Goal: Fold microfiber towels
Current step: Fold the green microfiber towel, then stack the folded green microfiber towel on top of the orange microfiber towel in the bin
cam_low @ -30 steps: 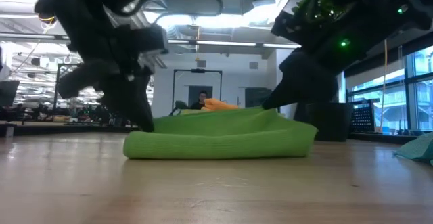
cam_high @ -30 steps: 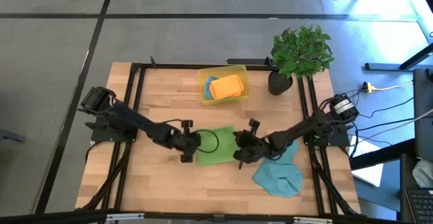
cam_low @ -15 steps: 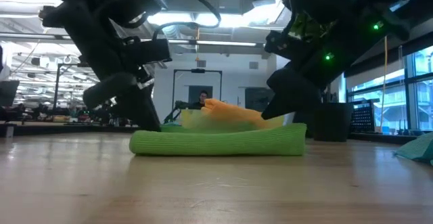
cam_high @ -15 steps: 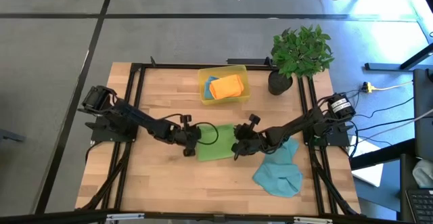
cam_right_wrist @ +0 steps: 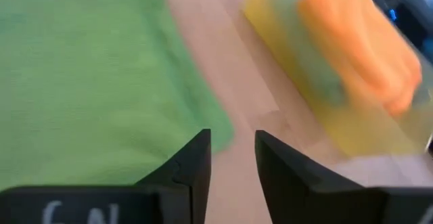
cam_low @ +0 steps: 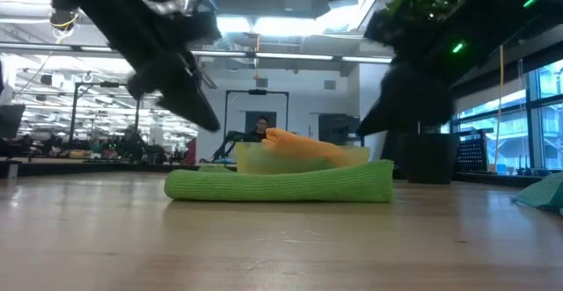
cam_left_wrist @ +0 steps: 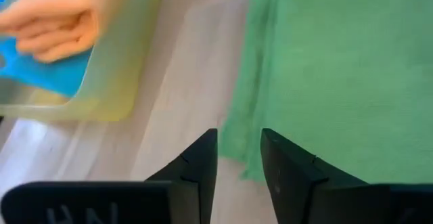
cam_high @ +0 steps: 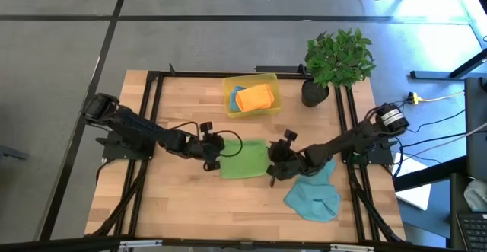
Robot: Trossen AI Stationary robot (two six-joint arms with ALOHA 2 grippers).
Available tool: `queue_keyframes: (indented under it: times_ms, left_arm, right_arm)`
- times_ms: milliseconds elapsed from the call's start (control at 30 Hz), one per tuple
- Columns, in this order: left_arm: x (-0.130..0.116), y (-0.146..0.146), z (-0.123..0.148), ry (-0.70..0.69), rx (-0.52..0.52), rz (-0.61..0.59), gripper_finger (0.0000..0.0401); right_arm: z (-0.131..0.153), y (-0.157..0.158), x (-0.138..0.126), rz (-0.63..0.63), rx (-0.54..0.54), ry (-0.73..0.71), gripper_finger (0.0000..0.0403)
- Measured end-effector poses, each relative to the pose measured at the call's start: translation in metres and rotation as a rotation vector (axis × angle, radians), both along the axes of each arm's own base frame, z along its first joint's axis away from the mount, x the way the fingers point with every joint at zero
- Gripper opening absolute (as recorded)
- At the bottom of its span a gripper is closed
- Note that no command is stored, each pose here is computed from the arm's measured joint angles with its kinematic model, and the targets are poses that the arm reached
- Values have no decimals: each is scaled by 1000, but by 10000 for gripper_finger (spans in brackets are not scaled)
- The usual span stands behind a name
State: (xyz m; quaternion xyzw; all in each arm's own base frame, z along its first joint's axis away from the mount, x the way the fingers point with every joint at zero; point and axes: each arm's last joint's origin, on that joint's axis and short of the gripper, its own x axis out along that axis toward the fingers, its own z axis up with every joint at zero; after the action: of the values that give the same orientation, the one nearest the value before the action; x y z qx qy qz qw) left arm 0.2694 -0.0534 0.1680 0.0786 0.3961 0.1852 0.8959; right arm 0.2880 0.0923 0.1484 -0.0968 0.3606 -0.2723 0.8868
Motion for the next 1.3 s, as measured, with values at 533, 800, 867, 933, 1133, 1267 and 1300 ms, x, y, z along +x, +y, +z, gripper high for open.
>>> queue_keyframes:
  times_ms: [533, 800, 867, 933, 1133, 1267, 1300]
  left_arm:
    - [-3, -82, -29, -45, -155, -273, 106]
    - [-5, -83, -42, 4, -152, -250, 103]
    - [-6, -83, -37, -11, -151, -254, 103]
    - [-7, -84, -31, -35, -150, -255, 103]
    - [-8, -86, -25, -47, -147, -284, 106]
    - [-6, -86, -28, -38, -167, -291, 116]
    - [-6, -86, -30, -31, -160, -292, 118]
  right_arm:
    - [-37, 46, -1, 169, 226, 36, 118]
    - [-41, 46, -1, 166, 219, 47, 118]
    - [-32, 46, -1, 168, 211, 21, 118]
    - [-20, 47, -3, 180, 204, -12, 118]
    - [-3, 53, -9, 195, 195, -74, 112]
    - [-7, 57, -9, 231, 225, -47, 112]
    - [-9, 59, -10, 252, 223, -25, 112]
